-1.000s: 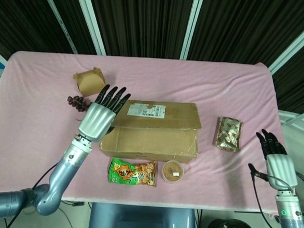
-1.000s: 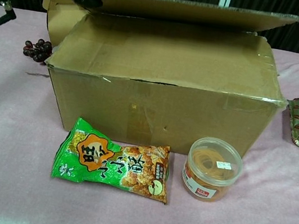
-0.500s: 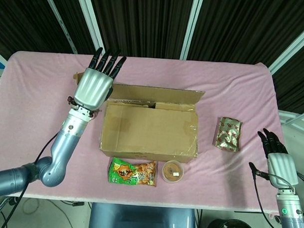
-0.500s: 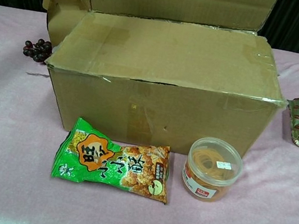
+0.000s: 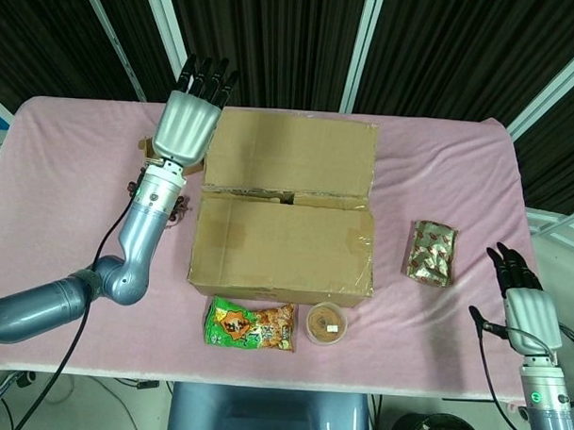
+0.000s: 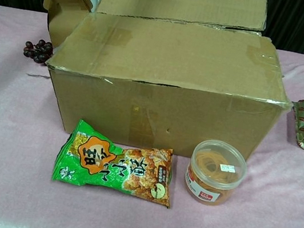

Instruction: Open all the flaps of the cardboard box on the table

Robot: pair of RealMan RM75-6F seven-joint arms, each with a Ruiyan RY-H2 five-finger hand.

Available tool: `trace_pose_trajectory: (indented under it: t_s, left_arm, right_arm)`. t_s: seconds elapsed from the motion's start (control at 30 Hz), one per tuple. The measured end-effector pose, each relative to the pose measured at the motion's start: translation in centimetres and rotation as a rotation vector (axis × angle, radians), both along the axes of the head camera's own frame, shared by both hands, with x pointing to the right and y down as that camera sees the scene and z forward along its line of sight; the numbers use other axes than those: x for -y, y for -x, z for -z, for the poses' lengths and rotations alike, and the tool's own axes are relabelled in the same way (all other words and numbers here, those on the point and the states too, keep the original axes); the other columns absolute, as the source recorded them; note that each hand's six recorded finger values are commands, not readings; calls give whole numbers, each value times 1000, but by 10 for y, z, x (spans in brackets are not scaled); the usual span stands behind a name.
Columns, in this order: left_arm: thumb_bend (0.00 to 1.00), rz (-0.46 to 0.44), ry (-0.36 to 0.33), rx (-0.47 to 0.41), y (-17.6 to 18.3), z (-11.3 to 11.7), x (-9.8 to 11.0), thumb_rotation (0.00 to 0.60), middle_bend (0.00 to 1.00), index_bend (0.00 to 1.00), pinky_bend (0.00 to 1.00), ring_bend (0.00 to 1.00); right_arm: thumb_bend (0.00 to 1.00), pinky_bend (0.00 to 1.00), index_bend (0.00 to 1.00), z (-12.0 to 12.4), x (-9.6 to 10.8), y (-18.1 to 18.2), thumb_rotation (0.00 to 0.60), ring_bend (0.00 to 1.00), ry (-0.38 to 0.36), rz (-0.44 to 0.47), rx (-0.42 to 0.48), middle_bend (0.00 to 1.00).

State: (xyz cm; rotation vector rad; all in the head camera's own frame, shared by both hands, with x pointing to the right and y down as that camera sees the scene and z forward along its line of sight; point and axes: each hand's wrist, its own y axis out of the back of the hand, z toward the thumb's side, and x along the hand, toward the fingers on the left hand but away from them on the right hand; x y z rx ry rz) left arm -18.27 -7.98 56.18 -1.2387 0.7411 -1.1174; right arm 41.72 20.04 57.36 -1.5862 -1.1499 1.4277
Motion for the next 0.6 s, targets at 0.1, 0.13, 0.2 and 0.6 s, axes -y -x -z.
trace_pose_trajectory:
  t_s: [0.1, 0.13, 0.2, 0.6]
  left_arm:
    - [263, 11, 8, -34, 9, 2, -6, 600, 0, 0, 0, 0]
    - [261, 13, 13, -45, 12, 3, -9, 600, 0, 0, 0, 0]
    - [254, 17, 28, -72, 22, 6, -18, 600, 0, 0, 0, 0]
    - [202, 158, 145, -194, 147, 30, -129, 600, 0, 0, 0, 0]
  right_arm:
    - [304, 212, 0, 0, 0, -1, 600, 0, 1, -4, 1, 0]
    - [304, 212, 0, 0, 0, 0, 600, 0, 1, -5, 2, 0]
    - [304, 212, 0, 0, 0, 0, 600, 0, 2, -4, 1, 0]
    - [304, 212, 0, 4, 0, 2, 600, 0, -12, 6, -29, 0]
